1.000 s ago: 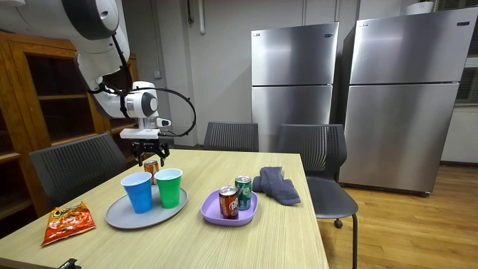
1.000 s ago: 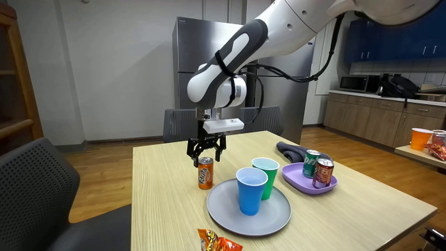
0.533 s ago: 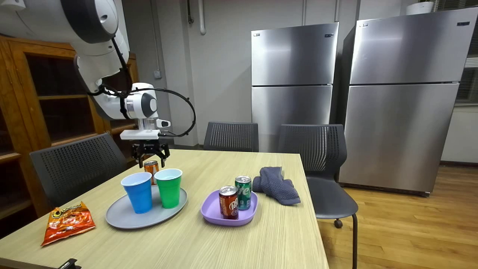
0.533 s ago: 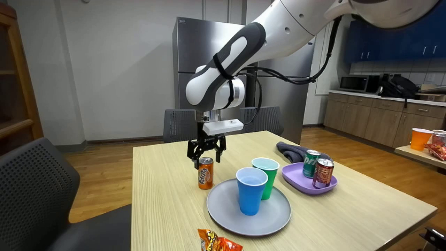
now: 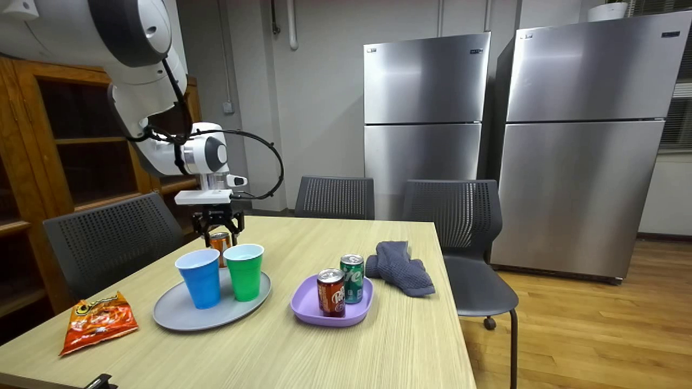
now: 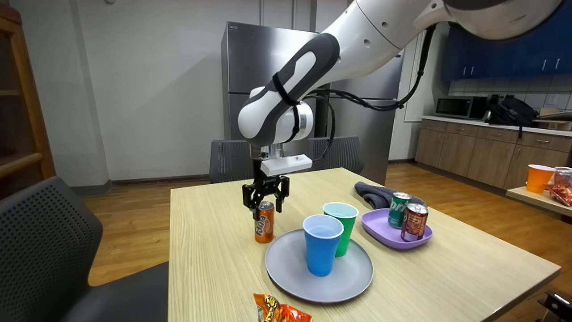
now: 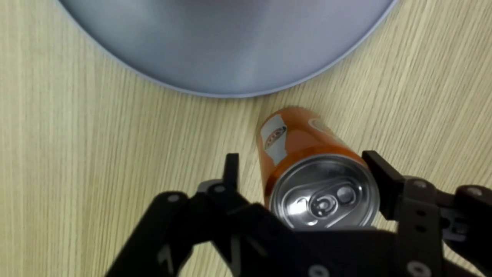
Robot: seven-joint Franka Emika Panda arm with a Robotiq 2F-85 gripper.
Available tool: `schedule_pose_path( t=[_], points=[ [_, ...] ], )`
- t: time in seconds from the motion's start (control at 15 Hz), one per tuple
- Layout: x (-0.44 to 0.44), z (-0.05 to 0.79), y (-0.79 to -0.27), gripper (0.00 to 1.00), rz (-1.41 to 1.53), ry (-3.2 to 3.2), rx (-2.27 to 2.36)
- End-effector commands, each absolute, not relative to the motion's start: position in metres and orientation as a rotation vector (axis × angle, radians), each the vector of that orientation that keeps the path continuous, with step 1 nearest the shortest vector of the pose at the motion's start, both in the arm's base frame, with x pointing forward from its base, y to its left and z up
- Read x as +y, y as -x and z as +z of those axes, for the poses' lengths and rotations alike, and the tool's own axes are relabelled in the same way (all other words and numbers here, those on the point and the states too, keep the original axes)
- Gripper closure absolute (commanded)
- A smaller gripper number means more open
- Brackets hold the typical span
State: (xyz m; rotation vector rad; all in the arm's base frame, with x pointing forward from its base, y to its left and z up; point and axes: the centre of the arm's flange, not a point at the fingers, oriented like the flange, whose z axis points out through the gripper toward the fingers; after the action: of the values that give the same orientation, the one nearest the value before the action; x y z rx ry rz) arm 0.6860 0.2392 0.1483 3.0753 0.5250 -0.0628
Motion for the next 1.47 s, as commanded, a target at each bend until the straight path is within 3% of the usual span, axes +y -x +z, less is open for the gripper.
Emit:
schedule_pose_path(
  t=[0.0,0.13,1.4],
  points=[
    [0.246,0.152,-0.696,0.5,-0.07,-3.048,0.547],
    [0.246,0.153,-0.695,0.62,-0.069,-3.053,0.552],
    [0.161,0.262,-0.7,0.62,0.084,-3.059,0.525]
  ],
)
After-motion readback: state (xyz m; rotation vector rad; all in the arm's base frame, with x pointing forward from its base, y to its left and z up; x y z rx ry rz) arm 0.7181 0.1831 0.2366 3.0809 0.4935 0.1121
